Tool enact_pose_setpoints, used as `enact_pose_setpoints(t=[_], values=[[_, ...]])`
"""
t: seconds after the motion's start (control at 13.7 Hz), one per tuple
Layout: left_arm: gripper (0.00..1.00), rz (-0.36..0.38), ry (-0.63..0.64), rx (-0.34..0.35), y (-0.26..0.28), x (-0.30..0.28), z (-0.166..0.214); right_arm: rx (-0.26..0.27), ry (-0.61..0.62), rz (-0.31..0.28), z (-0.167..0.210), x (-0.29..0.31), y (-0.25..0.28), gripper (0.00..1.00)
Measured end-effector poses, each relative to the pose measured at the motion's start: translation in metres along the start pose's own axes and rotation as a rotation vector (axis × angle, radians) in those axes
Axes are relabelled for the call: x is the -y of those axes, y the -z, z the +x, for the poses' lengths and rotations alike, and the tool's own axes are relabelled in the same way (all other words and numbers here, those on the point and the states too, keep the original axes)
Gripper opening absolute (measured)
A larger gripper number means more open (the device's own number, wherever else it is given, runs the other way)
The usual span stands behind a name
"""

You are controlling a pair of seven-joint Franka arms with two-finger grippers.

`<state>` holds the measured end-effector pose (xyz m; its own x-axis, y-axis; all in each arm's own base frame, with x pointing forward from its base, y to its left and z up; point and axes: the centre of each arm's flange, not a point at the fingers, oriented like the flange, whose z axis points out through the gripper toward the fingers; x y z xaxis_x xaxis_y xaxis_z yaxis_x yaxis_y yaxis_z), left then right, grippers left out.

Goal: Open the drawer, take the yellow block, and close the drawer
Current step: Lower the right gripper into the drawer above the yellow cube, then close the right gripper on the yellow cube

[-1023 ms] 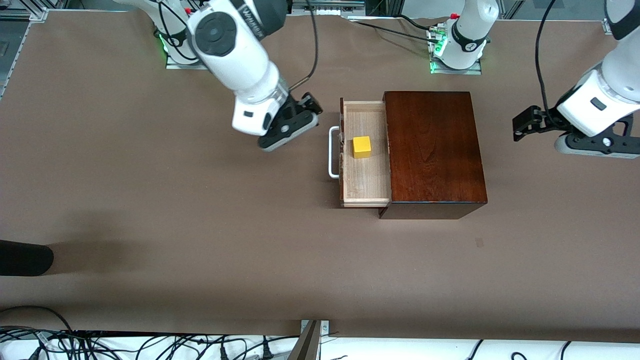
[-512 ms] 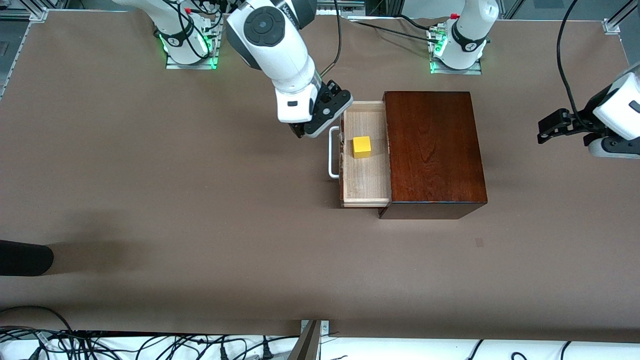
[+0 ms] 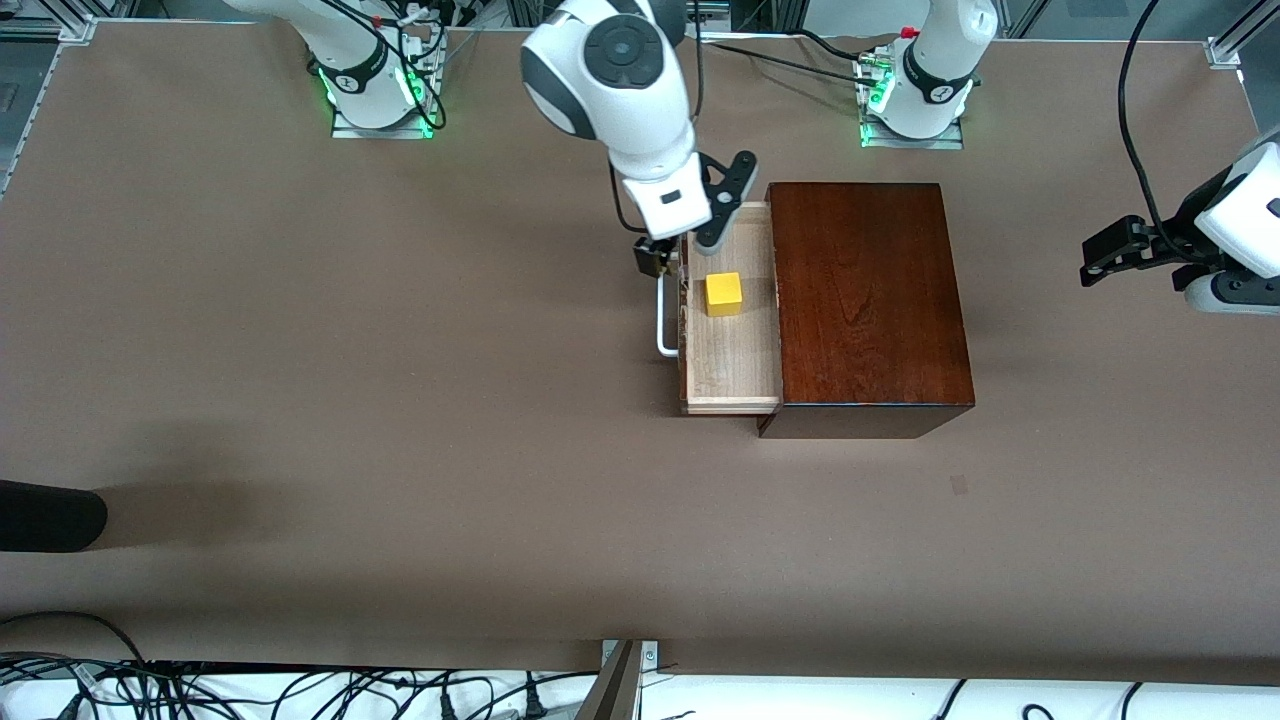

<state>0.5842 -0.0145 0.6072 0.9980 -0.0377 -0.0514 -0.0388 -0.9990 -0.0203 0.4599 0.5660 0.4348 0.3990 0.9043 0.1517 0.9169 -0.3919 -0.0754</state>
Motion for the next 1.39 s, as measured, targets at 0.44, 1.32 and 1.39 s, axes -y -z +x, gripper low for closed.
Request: enact_pose_setpoints(t=[0.44,1.32,1.39], values=[[1.00,0.000,-0.001,-0.002,0.001,0.000,0.000,0.049,0.193,-0.019,0.017,-0.009,-0.034,1.00],[1.00,0.000,-0.001,-0.004,0.002,-0.001,-0.001,0.001,0.415,-0.047,0.032,-0.002,-0.084,1.00],[1.00,0.000,-0.002,-0.008,0.003,-0.001,-0.001,-0.002,0.416,-0.048,0.033,-0.001,-0.086,1.00]])
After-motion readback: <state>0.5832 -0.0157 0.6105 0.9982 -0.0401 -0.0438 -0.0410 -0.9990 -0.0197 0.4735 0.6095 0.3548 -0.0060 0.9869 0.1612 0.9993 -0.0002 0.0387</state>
